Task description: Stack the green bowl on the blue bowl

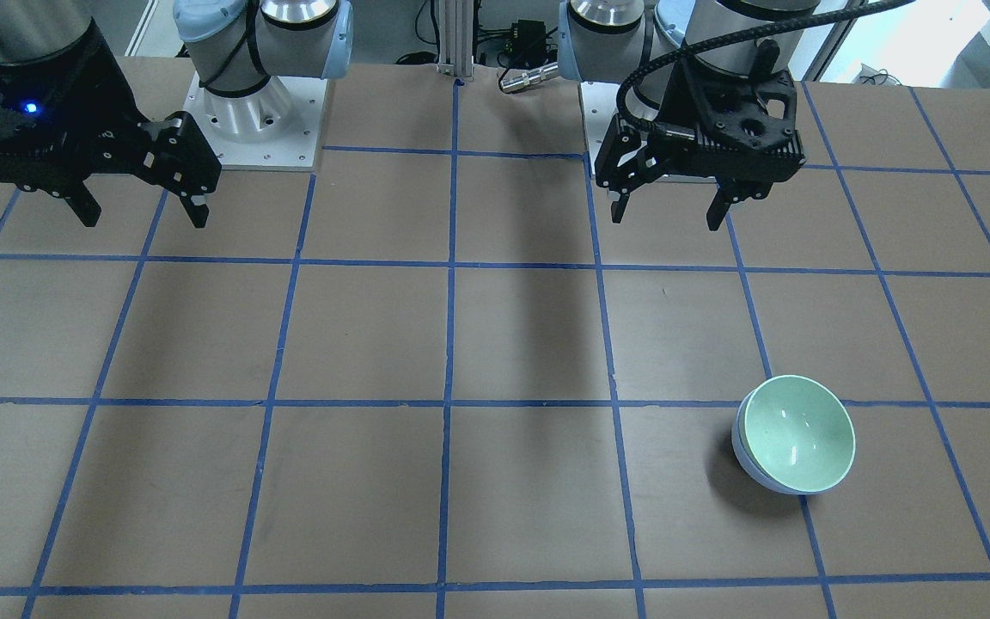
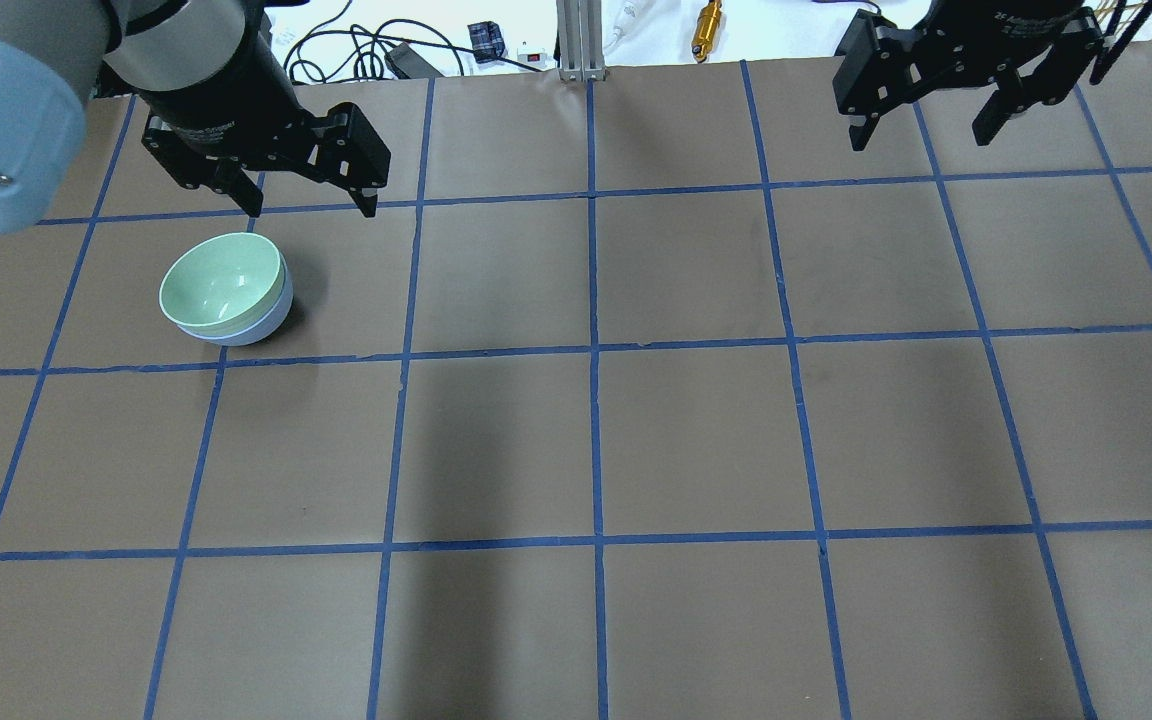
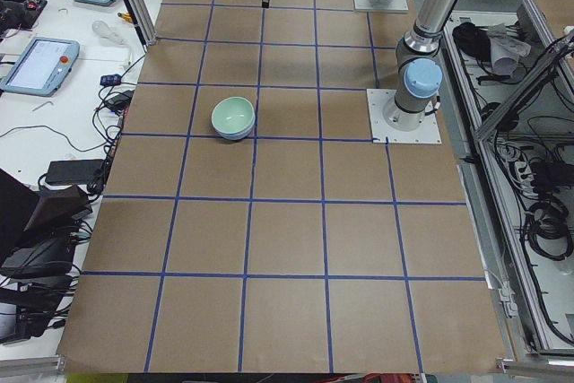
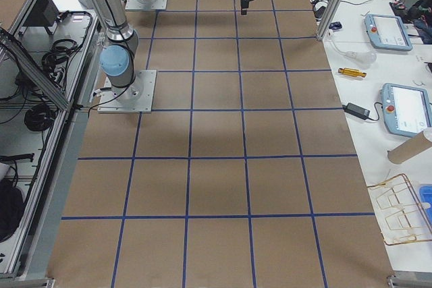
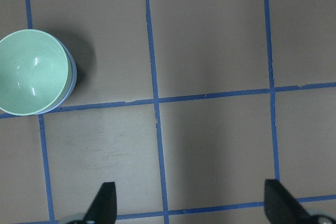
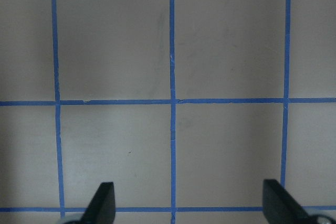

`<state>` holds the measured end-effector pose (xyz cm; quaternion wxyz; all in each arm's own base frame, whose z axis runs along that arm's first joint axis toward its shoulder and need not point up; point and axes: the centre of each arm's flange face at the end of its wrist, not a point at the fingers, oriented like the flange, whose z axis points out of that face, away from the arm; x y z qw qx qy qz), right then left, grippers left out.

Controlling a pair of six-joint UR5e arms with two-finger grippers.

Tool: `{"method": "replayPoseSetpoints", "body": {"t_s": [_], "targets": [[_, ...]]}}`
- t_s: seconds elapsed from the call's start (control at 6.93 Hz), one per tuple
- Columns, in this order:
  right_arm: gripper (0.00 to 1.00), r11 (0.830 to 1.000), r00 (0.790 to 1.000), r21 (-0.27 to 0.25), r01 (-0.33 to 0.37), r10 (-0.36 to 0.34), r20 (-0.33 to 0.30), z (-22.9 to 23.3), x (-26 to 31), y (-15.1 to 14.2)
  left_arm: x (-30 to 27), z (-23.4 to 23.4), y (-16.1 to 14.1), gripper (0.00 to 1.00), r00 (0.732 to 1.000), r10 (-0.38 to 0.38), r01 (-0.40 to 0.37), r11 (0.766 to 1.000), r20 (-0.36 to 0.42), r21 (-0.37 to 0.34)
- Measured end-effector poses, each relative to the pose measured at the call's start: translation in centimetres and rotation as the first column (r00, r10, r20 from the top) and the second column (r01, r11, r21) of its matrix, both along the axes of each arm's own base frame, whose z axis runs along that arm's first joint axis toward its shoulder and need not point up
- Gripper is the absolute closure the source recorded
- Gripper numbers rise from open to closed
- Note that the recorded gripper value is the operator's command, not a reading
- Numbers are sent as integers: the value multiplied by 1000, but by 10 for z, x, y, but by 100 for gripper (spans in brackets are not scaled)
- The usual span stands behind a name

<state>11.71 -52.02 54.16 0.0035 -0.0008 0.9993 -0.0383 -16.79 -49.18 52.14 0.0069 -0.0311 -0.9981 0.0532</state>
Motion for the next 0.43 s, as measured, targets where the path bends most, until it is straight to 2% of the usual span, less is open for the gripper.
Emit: {"method": "replayPoseSetpoints", "body": {"t_s": [0.43], "targets": [[0, 1000, 1000, 0, 0, 0, 0, 0, 0, 0, 2, 2, 2, 0, 1000, 6, -6, 1000, -2, 2]]}}
